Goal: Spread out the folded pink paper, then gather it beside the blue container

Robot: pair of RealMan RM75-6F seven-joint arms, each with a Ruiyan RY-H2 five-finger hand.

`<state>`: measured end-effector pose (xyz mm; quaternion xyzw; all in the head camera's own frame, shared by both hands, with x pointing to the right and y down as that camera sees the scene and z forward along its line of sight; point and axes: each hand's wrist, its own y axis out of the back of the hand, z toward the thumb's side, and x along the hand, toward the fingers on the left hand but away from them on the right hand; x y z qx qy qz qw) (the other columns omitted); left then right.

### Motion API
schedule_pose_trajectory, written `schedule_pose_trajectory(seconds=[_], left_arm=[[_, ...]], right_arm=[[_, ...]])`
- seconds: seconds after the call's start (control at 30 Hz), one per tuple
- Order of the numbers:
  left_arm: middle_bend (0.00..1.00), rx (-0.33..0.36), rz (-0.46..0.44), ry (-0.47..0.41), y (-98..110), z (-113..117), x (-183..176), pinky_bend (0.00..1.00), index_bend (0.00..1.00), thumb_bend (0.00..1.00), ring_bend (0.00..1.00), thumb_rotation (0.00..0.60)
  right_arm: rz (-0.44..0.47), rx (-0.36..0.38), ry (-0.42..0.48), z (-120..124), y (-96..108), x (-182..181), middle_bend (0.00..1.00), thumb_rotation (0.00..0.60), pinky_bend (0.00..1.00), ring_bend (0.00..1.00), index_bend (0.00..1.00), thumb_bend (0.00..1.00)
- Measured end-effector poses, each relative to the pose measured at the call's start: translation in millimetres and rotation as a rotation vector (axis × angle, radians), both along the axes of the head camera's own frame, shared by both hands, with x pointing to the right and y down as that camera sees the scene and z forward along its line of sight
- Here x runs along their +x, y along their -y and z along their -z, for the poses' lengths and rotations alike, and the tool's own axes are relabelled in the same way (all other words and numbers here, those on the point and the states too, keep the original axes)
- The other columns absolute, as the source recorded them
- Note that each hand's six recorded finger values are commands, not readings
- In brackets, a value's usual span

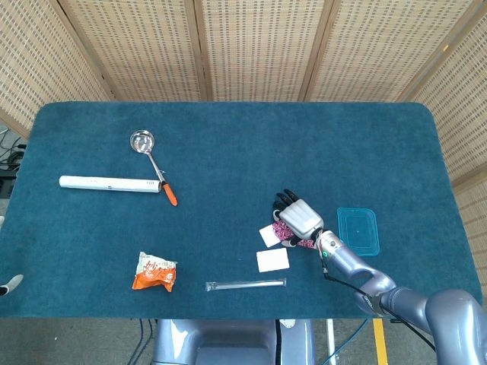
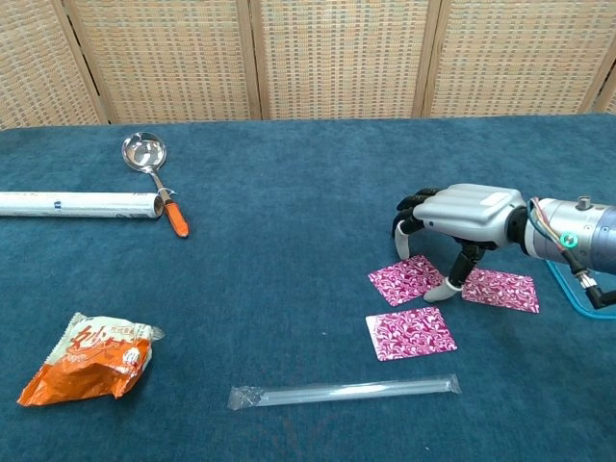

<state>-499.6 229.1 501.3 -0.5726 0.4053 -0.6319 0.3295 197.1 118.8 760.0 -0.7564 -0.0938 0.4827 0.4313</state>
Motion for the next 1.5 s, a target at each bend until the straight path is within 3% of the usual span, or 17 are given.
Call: schedule_pose_trajectory(seconds=[1.5], left_arm=[[0.00, -0.003, 0.009, -0.001, -3.3, 0.2, -3.9, 0.00, 0.00, 0.03, 0.00, 0.600]], right_arm=[[-0.021, -0.003, 0.005, -2.7, -0.7, 3.2, 0.32, 0.600, 0.00, 0.00, 0.51, 0.38]])
